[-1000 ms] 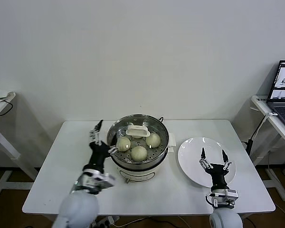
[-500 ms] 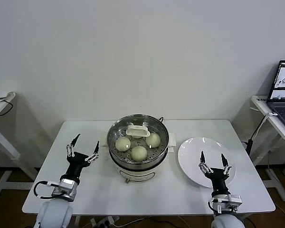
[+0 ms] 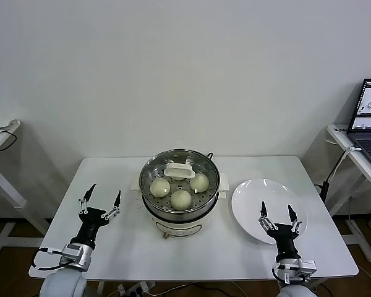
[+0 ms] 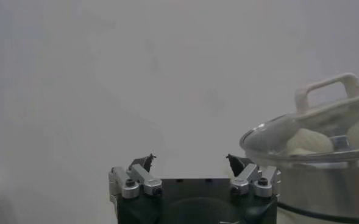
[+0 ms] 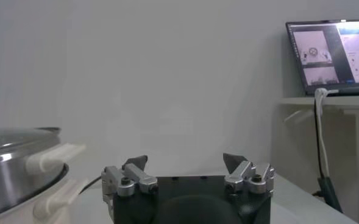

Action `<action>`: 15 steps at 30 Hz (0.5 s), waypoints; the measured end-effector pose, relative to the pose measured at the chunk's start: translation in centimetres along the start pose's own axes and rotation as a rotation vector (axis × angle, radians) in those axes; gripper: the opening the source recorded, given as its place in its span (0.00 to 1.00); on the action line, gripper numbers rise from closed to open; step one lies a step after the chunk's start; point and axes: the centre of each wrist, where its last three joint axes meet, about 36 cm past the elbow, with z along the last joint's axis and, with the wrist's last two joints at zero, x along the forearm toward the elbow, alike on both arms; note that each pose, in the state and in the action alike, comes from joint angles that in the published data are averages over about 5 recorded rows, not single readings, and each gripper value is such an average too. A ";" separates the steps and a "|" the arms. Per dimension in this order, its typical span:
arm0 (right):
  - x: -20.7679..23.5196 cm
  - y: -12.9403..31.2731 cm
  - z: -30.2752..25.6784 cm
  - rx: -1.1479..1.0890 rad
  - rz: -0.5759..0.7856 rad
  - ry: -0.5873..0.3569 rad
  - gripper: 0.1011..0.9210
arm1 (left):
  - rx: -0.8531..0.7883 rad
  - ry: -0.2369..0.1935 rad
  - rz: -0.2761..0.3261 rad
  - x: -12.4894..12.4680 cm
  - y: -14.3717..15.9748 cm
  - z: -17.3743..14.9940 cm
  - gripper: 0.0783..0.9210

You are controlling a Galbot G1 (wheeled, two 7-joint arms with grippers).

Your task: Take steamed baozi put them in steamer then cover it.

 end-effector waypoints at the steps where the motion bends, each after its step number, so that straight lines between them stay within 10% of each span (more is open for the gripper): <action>1: 0.0 0.0 0.0 0.000 -0.001 0.000 0.88 | 0.003 0.000 0.000 0.1 0.0 0.1 0.88; 15: 0.3 -0.1 0.1 -0.002 -0.003 0.014 0.88 | 0.025 0.004 0.006 1.1 -0.2 1.0 0.88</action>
